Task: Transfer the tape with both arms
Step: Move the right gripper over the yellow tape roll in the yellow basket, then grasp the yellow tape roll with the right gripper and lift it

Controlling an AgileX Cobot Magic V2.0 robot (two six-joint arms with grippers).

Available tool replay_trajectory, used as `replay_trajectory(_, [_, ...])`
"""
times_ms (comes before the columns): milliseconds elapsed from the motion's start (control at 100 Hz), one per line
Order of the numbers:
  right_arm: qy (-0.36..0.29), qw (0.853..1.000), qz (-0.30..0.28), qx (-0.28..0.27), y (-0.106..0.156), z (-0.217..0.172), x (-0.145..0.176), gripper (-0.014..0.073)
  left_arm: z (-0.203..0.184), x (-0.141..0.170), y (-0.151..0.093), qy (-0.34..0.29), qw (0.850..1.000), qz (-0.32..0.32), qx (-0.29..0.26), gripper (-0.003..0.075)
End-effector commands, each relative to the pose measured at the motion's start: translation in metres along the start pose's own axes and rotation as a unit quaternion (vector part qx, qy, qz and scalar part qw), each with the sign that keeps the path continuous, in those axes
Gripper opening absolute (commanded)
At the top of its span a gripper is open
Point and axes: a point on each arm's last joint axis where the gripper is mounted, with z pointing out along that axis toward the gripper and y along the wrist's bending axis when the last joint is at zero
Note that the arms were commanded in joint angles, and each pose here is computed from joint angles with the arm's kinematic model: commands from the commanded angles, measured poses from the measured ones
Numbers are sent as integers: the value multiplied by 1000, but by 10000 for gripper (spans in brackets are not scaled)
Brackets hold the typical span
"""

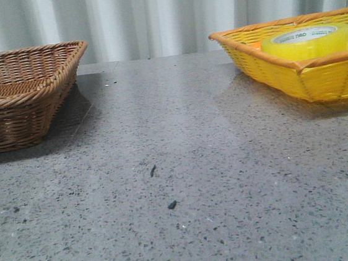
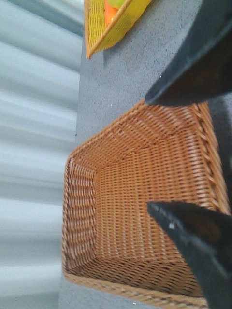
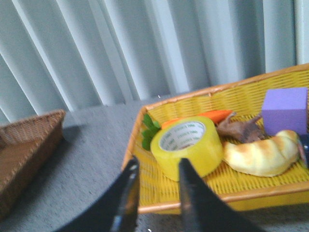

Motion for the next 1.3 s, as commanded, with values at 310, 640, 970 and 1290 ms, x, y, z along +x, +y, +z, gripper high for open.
replay_trajectory(310, [196, 980, -27, 34, 18, 85, -92, 379, 7, -41, -17, -26, 998, 15, 51, 459])
replay_trajectory(640, [360, 925, -69, 97, 0, 216, -93, 379, 7, -47, -15, -60, 997, 14, 40, 459])
replay_trajectory(970, [429, 886, -92, 149, -28, 291, -44, 433, 7, -43, -17, -40, 998, 15, 48, 459])
replay_trajectory(1290, [436, 883, -74, 157, -41, 310, -26, 417, 7, -41, -18, -28, 998, 15, 53, 459])
